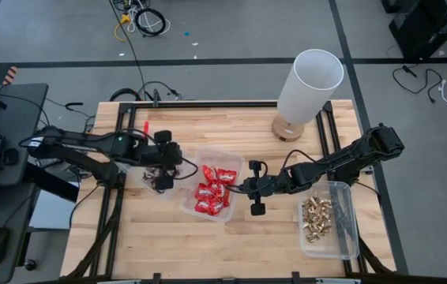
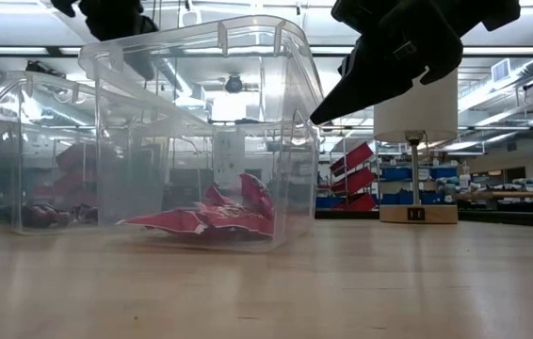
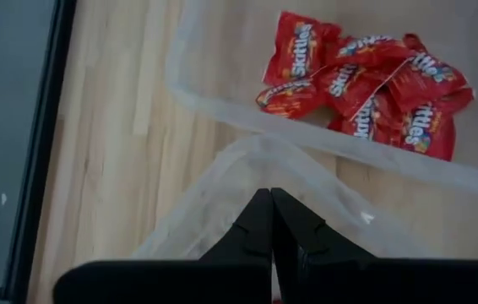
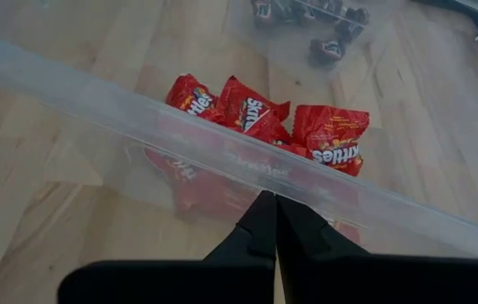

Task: Sort candy
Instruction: Adjust the top left transparent bin

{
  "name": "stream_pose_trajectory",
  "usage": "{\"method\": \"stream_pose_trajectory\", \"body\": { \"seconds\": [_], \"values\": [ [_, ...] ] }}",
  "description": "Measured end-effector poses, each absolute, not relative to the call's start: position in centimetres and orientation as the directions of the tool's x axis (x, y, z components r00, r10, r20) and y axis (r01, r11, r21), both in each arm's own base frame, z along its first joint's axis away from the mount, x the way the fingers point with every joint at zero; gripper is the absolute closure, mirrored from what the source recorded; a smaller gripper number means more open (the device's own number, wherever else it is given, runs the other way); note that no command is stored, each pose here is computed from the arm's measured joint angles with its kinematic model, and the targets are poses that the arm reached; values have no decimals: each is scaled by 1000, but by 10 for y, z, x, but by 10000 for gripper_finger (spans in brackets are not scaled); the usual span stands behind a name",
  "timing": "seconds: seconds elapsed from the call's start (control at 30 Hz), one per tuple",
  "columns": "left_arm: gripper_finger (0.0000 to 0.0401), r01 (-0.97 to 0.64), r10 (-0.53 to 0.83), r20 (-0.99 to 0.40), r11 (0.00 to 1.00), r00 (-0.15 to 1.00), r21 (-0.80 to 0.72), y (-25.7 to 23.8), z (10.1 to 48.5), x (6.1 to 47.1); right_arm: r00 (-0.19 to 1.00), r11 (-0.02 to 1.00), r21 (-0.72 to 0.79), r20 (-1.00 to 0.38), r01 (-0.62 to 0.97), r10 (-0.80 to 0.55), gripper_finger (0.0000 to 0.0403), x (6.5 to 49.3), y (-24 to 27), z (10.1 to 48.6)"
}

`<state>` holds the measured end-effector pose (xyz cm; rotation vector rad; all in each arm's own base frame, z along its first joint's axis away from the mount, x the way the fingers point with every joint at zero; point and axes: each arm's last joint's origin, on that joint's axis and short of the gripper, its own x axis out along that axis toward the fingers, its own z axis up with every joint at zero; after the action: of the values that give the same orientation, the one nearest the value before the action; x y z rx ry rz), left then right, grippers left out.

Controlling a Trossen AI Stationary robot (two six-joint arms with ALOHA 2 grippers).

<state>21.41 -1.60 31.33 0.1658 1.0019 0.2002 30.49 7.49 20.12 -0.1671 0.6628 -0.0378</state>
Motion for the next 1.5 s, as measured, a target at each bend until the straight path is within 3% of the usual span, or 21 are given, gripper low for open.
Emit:
{"method": "stream_pose_trajectory", "body": {
  "seconds": [0.27,0.7,1.03,1.5],
  "values": [
    [401,-145,240,-860,970,450,195,-5,300,225,788,987,-161,-610,-14,-88,403,305,75,201],
    [401,-26,68,-926,998,370,63,-12,280,241,774,988,-154,-627,-8,-92,403,303,75,199],
    [401,10,0,-932,1000,362,4,-31,280,239,771,988,-155,-630,-10,-91,403,303,75,199],
    [401,146,-149,-956,983,251,-115,-74,277,221,773,989,-149,-628,-5,-91,403,303,75,199]
  ]
}}
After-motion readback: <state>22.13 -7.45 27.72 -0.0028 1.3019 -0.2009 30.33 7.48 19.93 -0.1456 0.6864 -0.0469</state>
